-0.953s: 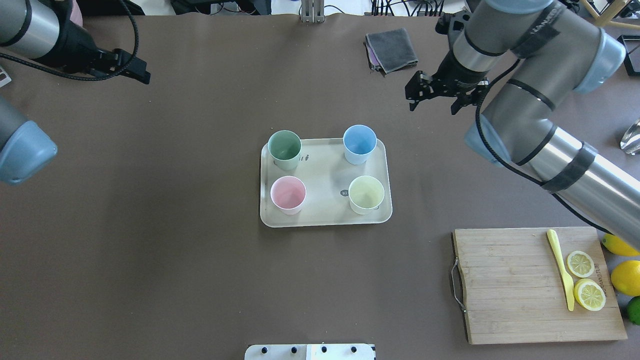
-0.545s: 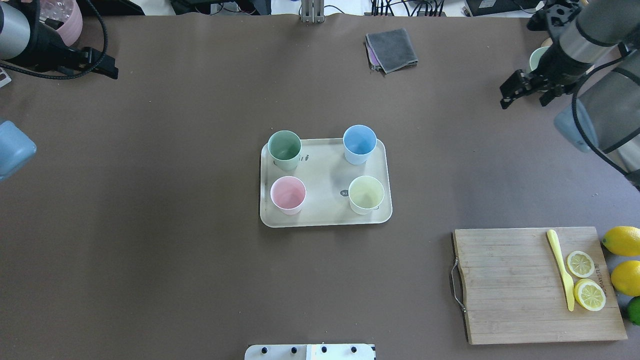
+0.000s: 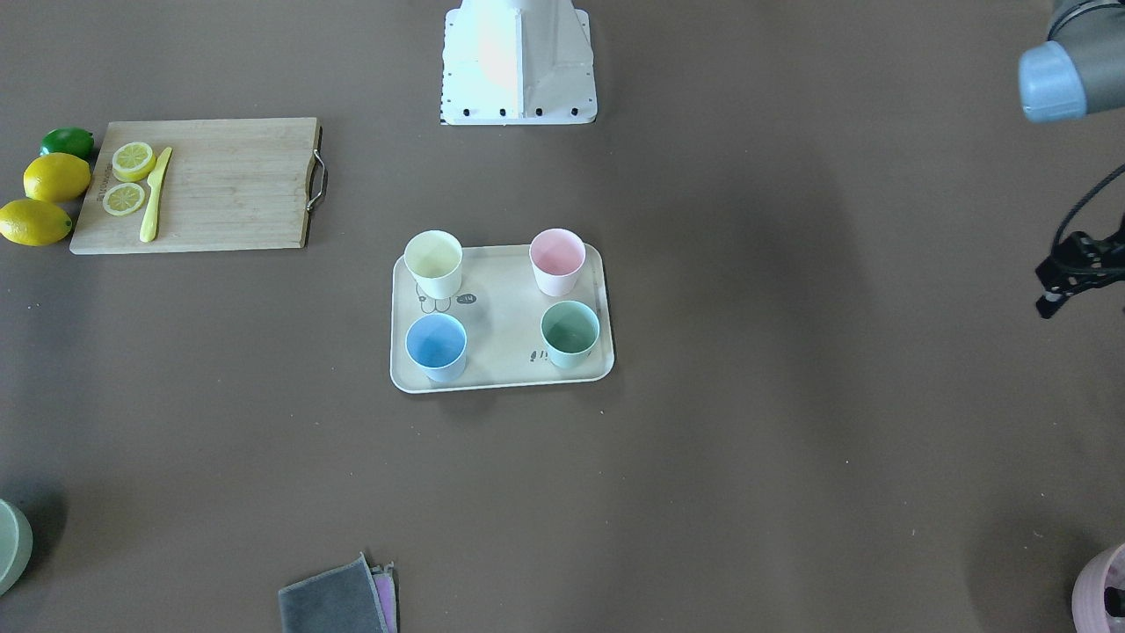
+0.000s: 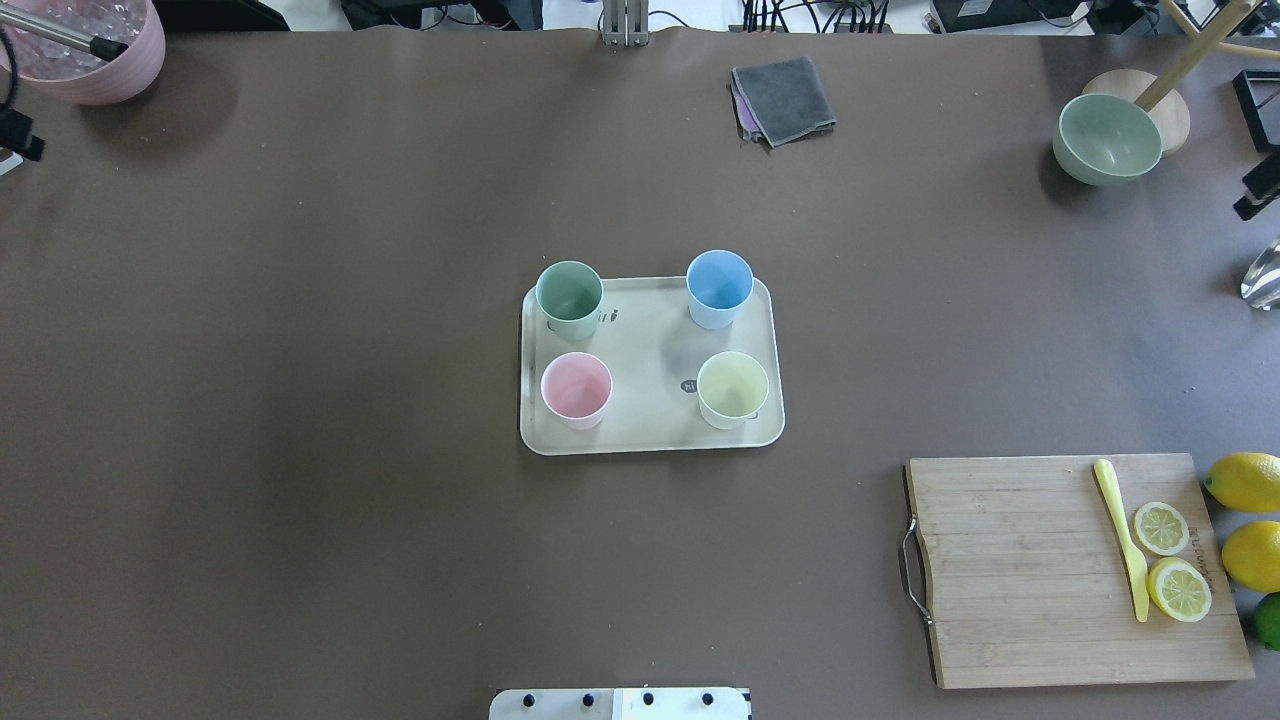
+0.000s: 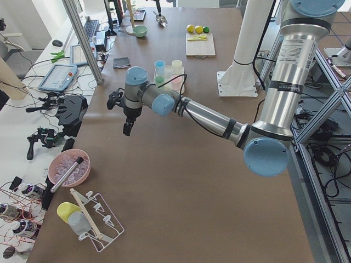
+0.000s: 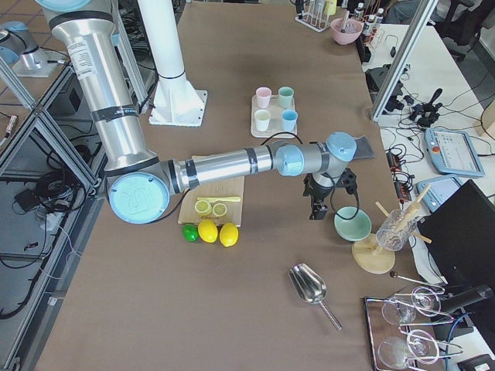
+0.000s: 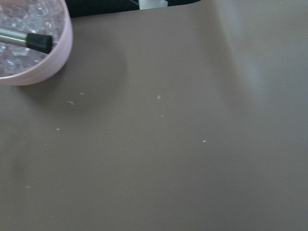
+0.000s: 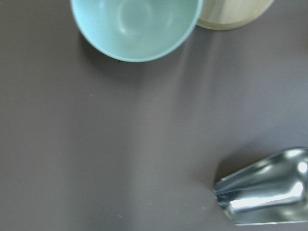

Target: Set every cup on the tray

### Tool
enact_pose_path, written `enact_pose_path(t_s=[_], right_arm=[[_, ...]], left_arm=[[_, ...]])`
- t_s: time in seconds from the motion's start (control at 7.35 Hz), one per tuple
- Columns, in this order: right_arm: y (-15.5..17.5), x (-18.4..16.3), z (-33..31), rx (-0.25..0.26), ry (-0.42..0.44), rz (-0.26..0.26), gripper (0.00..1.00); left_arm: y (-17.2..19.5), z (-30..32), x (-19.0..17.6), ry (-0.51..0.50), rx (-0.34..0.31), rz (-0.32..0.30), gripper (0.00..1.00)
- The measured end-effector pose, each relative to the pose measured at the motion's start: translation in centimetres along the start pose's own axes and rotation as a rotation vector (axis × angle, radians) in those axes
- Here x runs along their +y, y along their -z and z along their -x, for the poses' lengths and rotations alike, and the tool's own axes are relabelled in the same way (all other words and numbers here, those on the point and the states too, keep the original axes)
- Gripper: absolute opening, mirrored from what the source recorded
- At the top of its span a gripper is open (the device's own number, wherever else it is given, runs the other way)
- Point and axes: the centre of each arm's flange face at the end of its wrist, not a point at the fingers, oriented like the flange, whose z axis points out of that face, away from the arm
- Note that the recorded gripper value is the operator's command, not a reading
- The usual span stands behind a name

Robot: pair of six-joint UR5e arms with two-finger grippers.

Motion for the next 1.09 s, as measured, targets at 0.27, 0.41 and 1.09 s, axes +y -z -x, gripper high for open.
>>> enact_pose_path(t_s=[0.27, 0.41, 1.09], right_arm=[[1.0, 2.8, -6.4, -0.007, -0.043, -0.008, 1.0], [2.5, 3.7, -7.7, -0.01, -0.074, -0.022, 1.0], [7.7, 10.9, -3.9, -0.002, -0.194, -0.051, 1.0]], left_arm=[[0.1, 9.8, 2.8, 0.037, 0.01, 0.044, 0.98], [0.3, 12.0, 4.5, 0.049, 0.019, 0.052, 0.98], [4.8, 12.0, 14.5, 0.078, 0.051, 0.035, 0.98]])
